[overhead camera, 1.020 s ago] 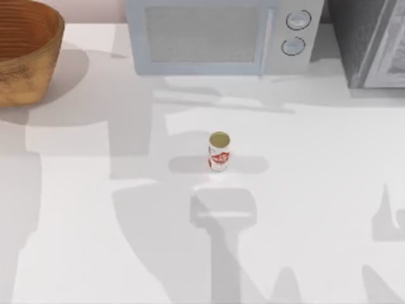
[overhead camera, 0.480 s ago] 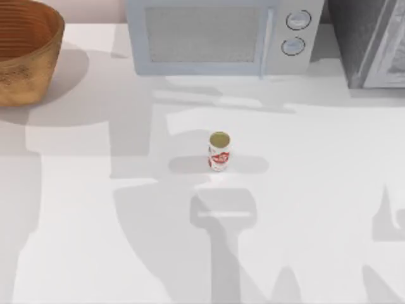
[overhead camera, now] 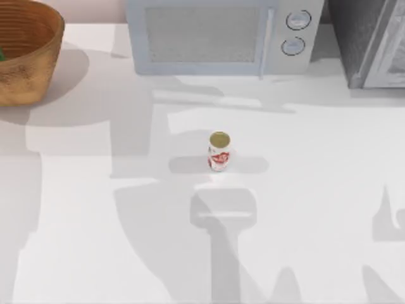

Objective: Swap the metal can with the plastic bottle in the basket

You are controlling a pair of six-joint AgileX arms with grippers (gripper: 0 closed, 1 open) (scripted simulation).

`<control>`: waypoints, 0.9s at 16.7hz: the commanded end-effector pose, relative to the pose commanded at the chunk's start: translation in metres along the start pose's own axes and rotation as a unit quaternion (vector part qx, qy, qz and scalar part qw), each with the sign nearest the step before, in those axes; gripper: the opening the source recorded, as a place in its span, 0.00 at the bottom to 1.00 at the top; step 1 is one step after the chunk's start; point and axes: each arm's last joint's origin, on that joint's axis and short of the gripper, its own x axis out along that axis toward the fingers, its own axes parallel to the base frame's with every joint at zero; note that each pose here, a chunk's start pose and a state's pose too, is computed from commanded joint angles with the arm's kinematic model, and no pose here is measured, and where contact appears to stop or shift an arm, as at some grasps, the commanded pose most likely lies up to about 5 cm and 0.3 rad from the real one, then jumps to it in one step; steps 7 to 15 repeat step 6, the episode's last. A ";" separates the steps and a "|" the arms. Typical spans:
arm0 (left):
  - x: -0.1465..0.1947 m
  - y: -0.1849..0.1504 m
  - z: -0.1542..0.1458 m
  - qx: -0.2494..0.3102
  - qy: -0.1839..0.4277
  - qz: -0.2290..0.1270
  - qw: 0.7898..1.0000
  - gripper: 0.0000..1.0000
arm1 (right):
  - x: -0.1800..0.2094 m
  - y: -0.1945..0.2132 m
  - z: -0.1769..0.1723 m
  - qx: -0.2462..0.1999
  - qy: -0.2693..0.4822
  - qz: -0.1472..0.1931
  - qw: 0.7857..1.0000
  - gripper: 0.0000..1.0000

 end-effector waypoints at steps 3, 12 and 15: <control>0.000 0.000 0.000 0.000 0.000 0.000 1.000 1.00 | 0.000 0.000 0.000 0.000 0.000 0.000 1.000 1.00; 0.000 0.000 0.000 0.000 0.000 0.000 1.000 1.00 | 0.000 0.000 0.000 0.000 0.000 0.000 1.000 1.00; 0.000 0.000 0.000 0.000 0.000 0.000 1.000 1.00 | 0.000 0.000 0.000 0.000 0.000 0.000 1.000 1.00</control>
